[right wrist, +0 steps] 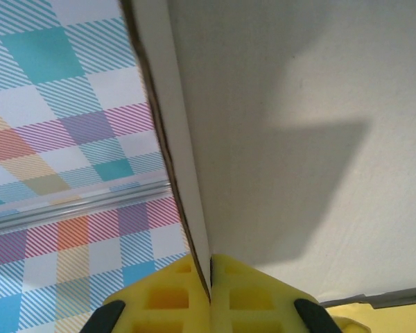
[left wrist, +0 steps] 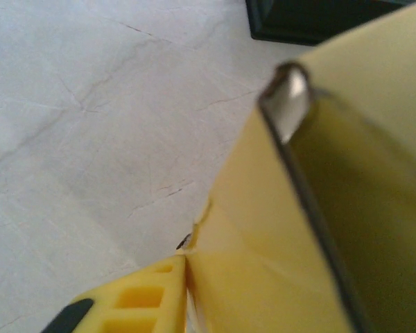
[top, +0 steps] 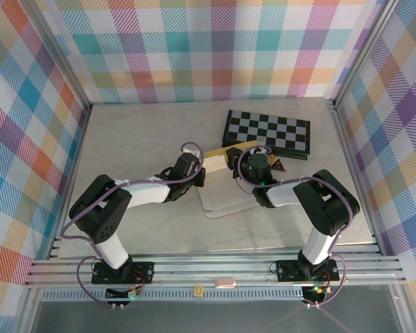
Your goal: Fold the paper box
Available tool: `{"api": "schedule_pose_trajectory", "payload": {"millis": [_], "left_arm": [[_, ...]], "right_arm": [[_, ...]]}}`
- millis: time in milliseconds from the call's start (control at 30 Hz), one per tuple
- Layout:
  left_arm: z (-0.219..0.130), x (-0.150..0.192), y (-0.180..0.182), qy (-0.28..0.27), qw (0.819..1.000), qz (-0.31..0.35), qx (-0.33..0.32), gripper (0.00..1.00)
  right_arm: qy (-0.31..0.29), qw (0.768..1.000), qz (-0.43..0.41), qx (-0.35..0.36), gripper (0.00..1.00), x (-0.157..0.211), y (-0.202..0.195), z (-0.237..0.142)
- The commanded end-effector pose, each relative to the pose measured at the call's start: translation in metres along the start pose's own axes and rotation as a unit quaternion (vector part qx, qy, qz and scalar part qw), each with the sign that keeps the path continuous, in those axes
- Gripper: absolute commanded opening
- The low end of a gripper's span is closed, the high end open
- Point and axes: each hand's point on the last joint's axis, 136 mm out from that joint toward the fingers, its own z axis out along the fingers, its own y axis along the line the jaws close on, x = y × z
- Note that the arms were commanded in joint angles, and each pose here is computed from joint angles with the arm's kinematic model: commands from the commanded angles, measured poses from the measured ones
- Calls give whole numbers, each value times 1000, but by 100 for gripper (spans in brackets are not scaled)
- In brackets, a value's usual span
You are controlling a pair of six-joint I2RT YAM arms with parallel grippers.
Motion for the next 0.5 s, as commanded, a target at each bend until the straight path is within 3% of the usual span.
{"api": "schedule_pose_trajectory", "payload": {"millis": [0,67,267,467], "left_arm": [[6,-12,3,-21,999,-14,-23,10],[6,-15,4,-26,999,-19,-34,0],[8,-20,0,-39,997,-33,-59,0],[12,-22,2,-41,996,-30,-72,24]], "right_arm": [[42,997,-1,59,0,21,-38,0],[42,997,1,59,0,22,-38,0],[40,997,4,59,0,22,-36,1],[40,997,5,59,0,23,-34,0]]}}
